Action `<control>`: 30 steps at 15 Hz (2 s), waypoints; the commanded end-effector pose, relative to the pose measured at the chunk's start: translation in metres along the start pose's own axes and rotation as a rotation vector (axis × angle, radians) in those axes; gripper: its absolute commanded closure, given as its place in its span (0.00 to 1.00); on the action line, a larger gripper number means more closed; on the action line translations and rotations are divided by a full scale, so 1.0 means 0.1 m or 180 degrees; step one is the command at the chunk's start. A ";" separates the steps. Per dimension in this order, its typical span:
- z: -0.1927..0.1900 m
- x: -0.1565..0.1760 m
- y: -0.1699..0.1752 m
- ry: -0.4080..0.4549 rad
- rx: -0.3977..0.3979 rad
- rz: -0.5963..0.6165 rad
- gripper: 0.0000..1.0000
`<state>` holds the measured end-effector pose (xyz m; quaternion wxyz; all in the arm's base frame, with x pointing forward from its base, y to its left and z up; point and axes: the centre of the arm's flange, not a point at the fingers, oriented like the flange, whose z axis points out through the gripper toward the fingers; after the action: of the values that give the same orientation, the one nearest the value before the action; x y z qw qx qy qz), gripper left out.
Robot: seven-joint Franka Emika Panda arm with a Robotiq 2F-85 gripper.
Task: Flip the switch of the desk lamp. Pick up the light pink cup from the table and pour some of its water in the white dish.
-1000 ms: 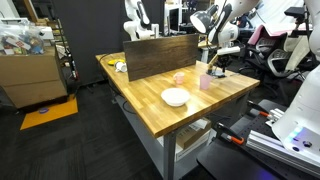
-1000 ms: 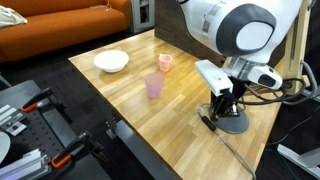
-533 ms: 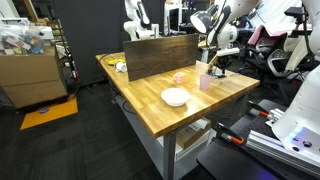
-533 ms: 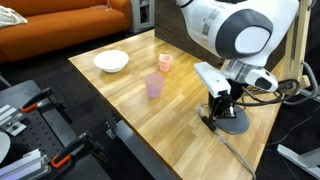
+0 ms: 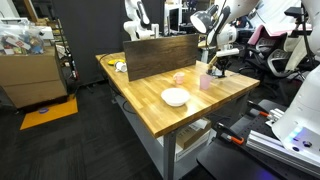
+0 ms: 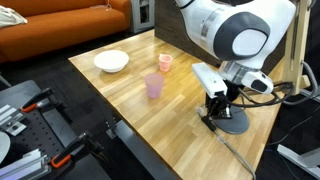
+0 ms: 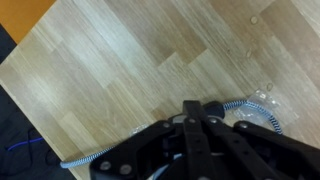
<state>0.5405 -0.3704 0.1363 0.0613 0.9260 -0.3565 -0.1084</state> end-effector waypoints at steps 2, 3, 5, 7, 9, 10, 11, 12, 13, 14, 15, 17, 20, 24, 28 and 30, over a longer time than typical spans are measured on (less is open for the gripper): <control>0.05 0.08 0.01 -0.0084 0.0052 0.0035 1.00; 0.07 0.09 0.01 -0.0084 0.0049 0.0031 1.00; 0.09 0.13 0.00 -0.0079 0.0047 0.0021 1.00; 0.09 0.18 -0.01 -0.0059 0.0036 0.0017 1.00; 0.03 0.22 0.03 -0.0035 0.0045 0.0030 1.00; 0.01 0.24 0.04 -0.0021 0.0047 0.0037 1.00; 0.00 0.25 0.06 -0.0012 0.0048 0.0048 1.00; -0.02 0.25 0.08 -0.0005 0.0048 0.0054 1.00; -0.02 0.27 0.11 0.0007 0.0047 0.0064 1.00; -0.01 0.28 0.12 0.0009 0.0043 0.0077 1.00; 0.00 0.28 0.13 0.0005 0.0043 0.0083 1.00; 0.01 0.28 0.13 -0.0002 0.0042 0.0086 1.00; -0.01 0.25 0.07 -0.0003 0.0065 0.0062 1.00; -0.04 0.23 -0.01 0.0003 0.0088 0.0033 1.00; -0.01 0.21 -0.01 -0.0010 0.0068 0.0024 1.00; 0.00 0.21 -0.01 -0.0017 0.0062 0.0021 1.00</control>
<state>0.5545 -0.3818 0.1327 0.0598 0.9266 -0.3576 -0.1001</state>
